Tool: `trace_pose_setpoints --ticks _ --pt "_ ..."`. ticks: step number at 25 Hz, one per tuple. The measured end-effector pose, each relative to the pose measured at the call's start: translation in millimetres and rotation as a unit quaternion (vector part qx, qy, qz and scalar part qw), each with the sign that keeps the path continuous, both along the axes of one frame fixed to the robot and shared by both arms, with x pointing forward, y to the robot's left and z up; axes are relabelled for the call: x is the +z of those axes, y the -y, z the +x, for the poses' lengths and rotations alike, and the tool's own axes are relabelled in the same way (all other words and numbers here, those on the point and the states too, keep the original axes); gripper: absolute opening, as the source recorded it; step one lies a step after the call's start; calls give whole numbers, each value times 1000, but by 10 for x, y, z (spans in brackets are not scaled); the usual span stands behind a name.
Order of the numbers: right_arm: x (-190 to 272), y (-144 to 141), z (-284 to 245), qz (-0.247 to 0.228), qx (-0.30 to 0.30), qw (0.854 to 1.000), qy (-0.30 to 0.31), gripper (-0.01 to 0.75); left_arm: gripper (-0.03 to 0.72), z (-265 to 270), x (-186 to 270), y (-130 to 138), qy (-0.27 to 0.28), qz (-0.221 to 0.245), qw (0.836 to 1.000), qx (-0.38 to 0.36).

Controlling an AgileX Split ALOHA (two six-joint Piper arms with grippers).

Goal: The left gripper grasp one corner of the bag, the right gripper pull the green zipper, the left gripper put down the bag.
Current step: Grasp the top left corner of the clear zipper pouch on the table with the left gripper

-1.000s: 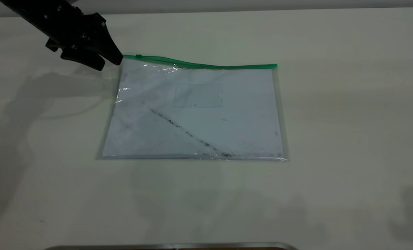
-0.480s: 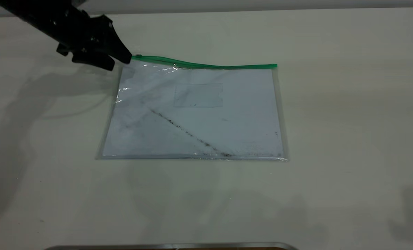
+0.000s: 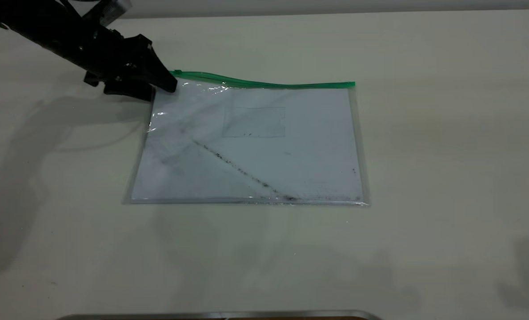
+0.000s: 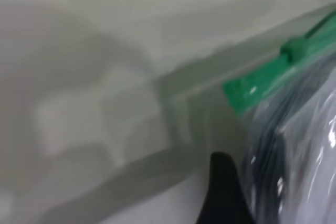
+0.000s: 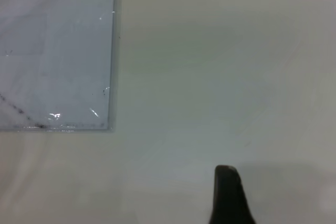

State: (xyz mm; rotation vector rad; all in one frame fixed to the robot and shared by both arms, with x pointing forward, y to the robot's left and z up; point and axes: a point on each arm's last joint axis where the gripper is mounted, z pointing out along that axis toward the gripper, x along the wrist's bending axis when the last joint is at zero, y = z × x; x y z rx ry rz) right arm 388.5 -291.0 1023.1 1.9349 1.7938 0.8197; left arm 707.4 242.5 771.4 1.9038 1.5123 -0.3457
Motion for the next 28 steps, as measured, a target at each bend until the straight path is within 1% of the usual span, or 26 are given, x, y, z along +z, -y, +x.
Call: trace_pose_setpoints --ticks 4,9,12,14,15,18,21,24,25,26,28 --pt "-1 0 -1 0 0 1000 0 535 590 7 -53 21 9 -17 1000 4" --pt "-1 0 -1 0 0 1000 0 535 590 -23 -151 37 -2 -29 1000 6" --pt "-1 0 -1 -1 0 1000 0 535 588 -39 -152 49 -2 -35 999 -7" --pt "-1 0 -1 -1 0 1000 0 535 573 -47 -156 56 1 -38 999 -16" --pt "-1 0 -1 -1 0 1000 0 535 554 -48 -163 58 4 -39 999 -19" --pt "-1 0 -1 -1 0 1000 0 535 457 -45 -167 62 15 -40 999 -26" --pt "-1 0 -1 -1 0 1000 0 535 302 -36 -164 68 29 -42 998 -33" --pt "-1 0 -1 -1 0 1000 0 535 117 -22 -145 81 59 -48 996 -50" --pt "-1 0 -1 -2 2 1000 0 535 75 -20 -132 91 72 -51 994 -63" --pt "0 1 0 -6 7 1000 1 535 55 -13 -110 101 88 -55 991 -80" --pt "11 1 5 -17 19 1000 5 535 53 -1 -58 125 122 -64 983 -124"
